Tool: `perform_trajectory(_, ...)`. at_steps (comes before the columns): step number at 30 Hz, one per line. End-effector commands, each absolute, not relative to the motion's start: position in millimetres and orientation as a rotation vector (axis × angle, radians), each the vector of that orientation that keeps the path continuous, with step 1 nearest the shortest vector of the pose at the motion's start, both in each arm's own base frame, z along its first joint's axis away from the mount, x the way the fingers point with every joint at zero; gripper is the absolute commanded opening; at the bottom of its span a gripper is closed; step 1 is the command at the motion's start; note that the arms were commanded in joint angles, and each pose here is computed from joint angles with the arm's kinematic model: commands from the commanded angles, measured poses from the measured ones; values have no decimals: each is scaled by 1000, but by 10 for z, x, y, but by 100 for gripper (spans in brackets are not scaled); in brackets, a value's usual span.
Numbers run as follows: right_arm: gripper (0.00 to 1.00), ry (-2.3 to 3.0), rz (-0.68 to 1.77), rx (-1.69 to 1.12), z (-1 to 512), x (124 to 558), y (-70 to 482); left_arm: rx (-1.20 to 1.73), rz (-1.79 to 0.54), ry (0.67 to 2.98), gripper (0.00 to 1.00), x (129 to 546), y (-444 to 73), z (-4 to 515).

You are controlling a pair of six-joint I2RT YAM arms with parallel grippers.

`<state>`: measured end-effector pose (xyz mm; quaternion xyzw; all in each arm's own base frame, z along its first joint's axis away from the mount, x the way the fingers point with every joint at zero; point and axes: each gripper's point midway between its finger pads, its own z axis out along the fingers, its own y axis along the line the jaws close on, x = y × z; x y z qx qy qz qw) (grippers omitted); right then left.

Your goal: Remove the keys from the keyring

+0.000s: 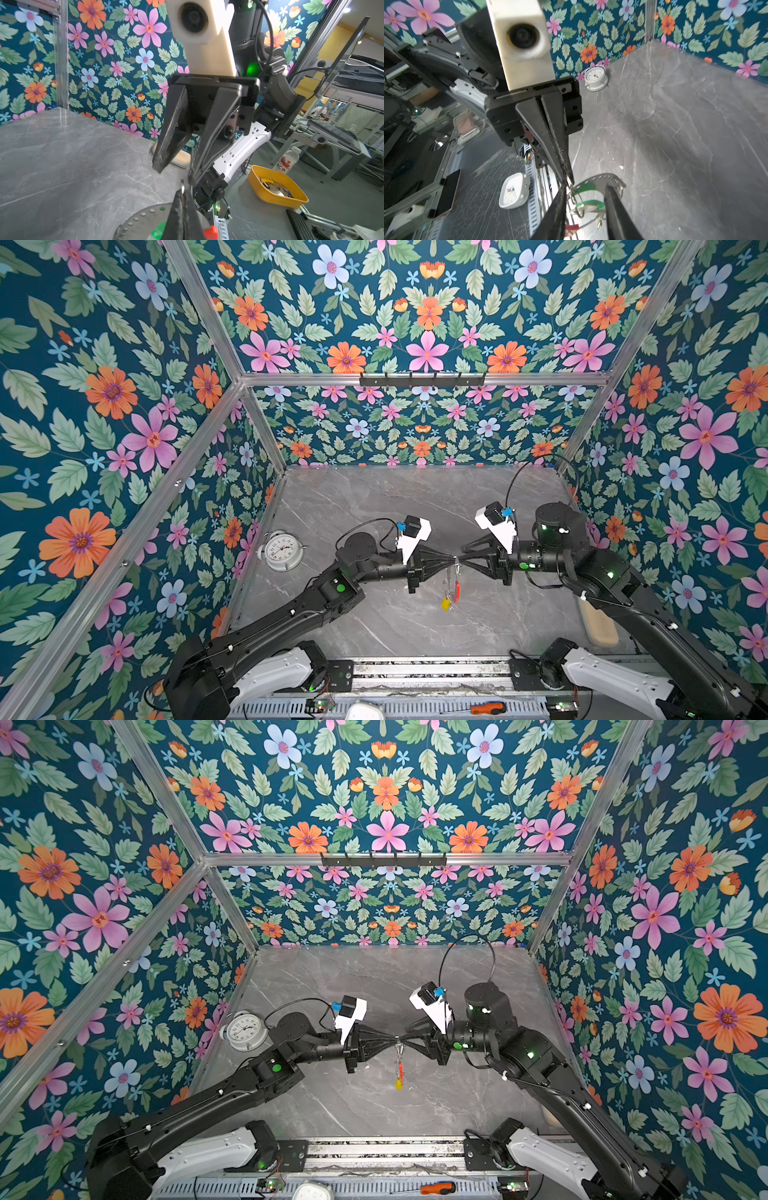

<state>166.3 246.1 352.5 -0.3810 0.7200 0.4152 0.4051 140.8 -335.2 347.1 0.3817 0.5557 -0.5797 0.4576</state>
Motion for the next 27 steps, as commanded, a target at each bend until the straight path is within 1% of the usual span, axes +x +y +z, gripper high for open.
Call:
perform_trajectory(1,45,1657,1065,-845,3855,1733,2443,819,-1394,1217,0,1481,-3224,3799)
perform_trajectory(4,50,1579,1085,-783,3919,1702,2382,751,-1387,1171,0,1506,-3141,3881)
perform_trajectory(9,51,1524,1136,-712,3881,1699,2359,718,-1413,1128,0,1462,-3115,3923)
perform_trajectory(14,53,1498,1200,-723,3803,1672,2432,735,-1437,1084,0,1363,-3112,3936)
perform_trajectory(22,53,1452,1274,-828,3791,1515,2581,753,-1496,1012,0,1251,-3086,3968)
perform_trajectory(27,49,1457,1290,-875,3749,1445,2640,751,-1511,981,0,1214,-3059,4003)
